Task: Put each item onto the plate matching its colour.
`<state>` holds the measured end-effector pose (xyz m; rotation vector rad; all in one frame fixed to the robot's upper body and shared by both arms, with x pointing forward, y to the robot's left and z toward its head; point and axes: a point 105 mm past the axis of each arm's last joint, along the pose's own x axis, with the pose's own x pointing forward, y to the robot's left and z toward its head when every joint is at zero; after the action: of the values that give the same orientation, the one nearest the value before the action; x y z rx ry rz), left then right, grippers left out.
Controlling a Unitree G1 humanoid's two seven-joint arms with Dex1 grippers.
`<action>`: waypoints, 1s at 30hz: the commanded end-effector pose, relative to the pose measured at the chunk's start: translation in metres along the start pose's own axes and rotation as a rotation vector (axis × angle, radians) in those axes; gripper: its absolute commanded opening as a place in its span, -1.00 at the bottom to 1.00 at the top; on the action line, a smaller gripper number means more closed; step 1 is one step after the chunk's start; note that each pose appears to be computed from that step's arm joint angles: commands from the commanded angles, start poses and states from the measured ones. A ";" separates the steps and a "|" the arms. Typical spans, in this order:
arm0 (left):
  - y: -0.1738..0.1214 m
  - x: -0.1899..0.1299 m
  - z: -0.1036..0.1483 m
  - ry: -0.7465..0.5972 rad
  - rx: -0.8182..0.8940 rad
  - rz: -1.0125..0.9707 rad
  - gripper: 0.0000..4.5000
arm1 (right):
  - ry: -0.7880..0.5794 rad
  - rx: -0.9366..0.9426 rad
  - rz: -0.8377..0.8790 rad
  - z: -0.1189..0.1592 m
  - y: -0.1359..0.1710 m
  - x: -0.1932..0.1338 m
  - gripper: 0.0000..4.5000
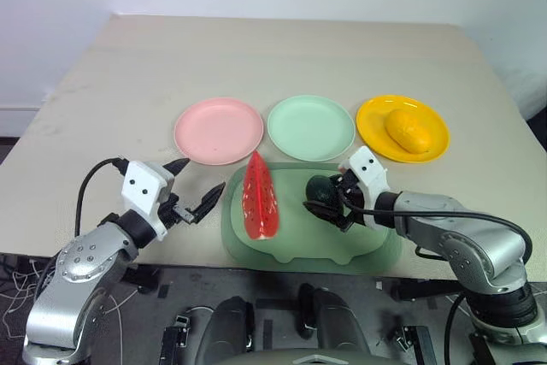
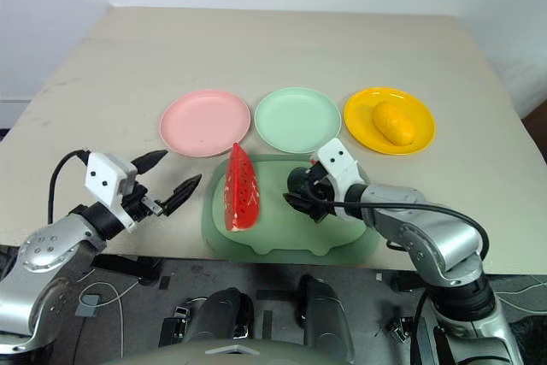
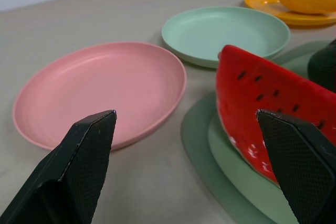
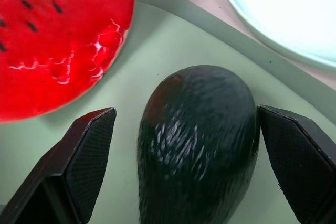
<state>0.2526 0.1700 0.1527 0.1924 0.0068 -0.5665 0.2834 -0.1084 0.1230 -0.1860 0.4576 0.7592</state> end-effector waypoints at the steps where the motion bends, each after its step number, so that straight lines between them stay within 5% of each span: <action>1: -0.004 -0.003 0.011 -0.030 0.030 -0.013 1.00 | -0.027 -0.021 -0.010 0.006 -0.001 0.004 0.99; 5: -0.003 -0.003 0.012 -0.029 0.032 -0.004 1.00 | -0.025 -0.016 -0.023 0.006 -0.004 0.008 0.99; 10: -0.002 -0.003 0.011 -0.028 0.034 0.004 1.00 | -0.025 -0.027 -0.037 0.008 -0.008 0.008 0.42; 14: -0.001 -0.003 0.011 -0.030 0.036 0.011 1.00 | -0.091 -0.067 -0.029 0.030 -0.010 0.005 0.42; 20: 0.000 -0.002 0.008 -0.028 0.033 0.013 1.00 | -0.246 -0.134 -0.123 0.102 -0.047 0.021 0.42; 30: -0.006 0.000 0.007 -0.025 0.039 0.023 1.00 | -0.189 -0.277 -0.197 0.094 -0.095 0.075 0.42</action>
<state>0.2529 0.1678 0.1486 0.2000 0.0151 -0.5451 0.4209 -0.1027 0.1401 -0.3643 0.2684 0.6329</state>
